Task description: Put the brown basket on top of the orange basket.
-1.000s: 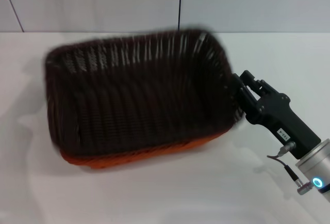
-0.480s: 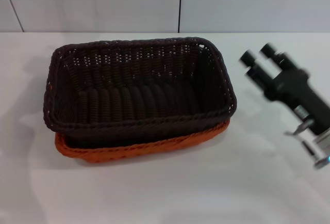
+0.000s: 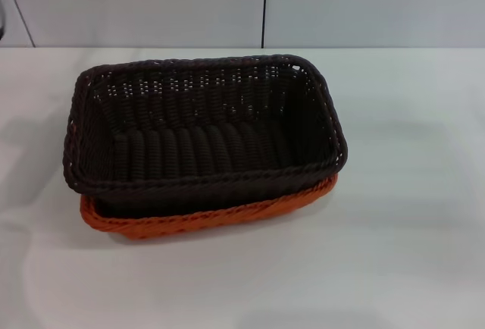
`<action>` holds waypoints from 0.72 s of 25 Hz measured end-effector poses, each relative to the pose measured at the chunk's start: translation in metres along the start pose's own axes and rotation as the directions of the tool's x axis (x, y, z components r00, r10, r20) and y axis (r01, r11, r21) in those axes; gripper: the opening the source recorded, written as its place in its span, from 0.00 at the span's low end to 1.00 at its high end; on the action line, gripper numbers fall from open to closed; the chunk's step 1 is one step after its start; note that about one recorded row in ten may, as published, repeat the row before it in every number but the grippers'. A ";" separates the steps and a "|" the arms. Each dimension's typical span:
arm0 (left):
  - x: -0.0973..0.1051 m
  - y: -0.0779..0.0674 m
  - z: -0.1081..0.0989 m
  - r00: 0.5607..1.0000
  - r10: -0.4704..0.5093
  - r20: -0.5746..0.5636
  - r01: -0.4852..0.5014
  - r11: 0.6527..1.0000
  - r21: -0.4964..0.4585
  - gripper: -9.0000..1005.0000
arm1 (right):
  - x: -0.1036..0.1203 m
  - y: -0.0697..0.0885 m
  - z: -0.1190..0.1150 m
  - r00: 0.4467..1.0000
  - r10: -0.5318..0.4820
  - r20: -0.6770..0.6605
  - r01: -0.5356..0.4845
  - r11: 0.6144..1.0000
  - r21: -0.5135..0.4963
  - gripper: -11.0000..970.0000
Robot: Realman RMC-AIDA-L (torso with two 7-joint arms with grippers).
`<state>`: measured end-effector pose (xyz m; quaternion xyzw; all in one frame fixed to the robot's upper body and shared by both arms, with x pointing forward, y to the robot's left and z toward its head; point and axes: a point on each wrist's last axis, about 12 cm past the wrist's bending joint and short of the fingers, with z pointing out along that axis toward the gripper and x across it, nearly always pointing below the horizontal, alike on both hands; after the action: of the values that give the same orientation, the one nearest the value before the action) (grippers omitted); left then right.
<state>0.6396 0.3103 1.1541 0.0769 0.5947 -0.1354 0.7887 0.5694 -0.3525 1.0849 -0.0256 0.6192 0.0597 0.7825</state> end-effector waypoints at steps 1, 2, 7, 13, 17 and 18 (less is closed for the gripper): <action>0.006 0.003 -0.014 0.999 -0.023 0.024 0.023 1.000 -0.020 0.84 | -0.002 -0.010 0.003 1.000 -0.028 -0.011 0.029 0.998 0.056 0.69; 0.008 0.004 -0.023 0.999 -0.032 0.040 0.033 0.999 -0.031 0.84 | -0.004 -0.018 0.007 0.999 -0.048 -0.021 0.050 0.993 0.103 0.69; 0.027 0.003 -0.070 0.997 -0.029 0.078 0.034 0.997 -0.070 0.84 | -0.014 -0.040 0.028 0.993 -0.103 -0.064 0.115 0.967 0.225 0.69; 0.038 0.001 -0.094 0.996 -0.021 0.084 0.031 0.992 -0.122 0.84 | -0.024 -0.042 0.049 0.995 -0.088 -0.048 0.097 0.961 0.257 0.69; 0.043 0.001 -0.102 0.997 -0.030 0.076 0.041 0.988 -0.147 0.84 | -0.026 -0.036 0.062 0.995 -0.081 -0.054 0.092 0.963 0.255 0.69; 0.043 0.001 -0.102 0.997 -0.030 0.076 0.041 0.988 -0.147 0.84 | -0.025 -0.034 0.064 0.995 -0.079 -0.057 0.091 0.963 0.254 0.69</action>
<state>0.5569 0.3349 1.0845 0.0023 0.5751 -0.1077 0.8110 0.6299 -0.3805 1.1233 0.0477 0.6379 -0.0552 0.7666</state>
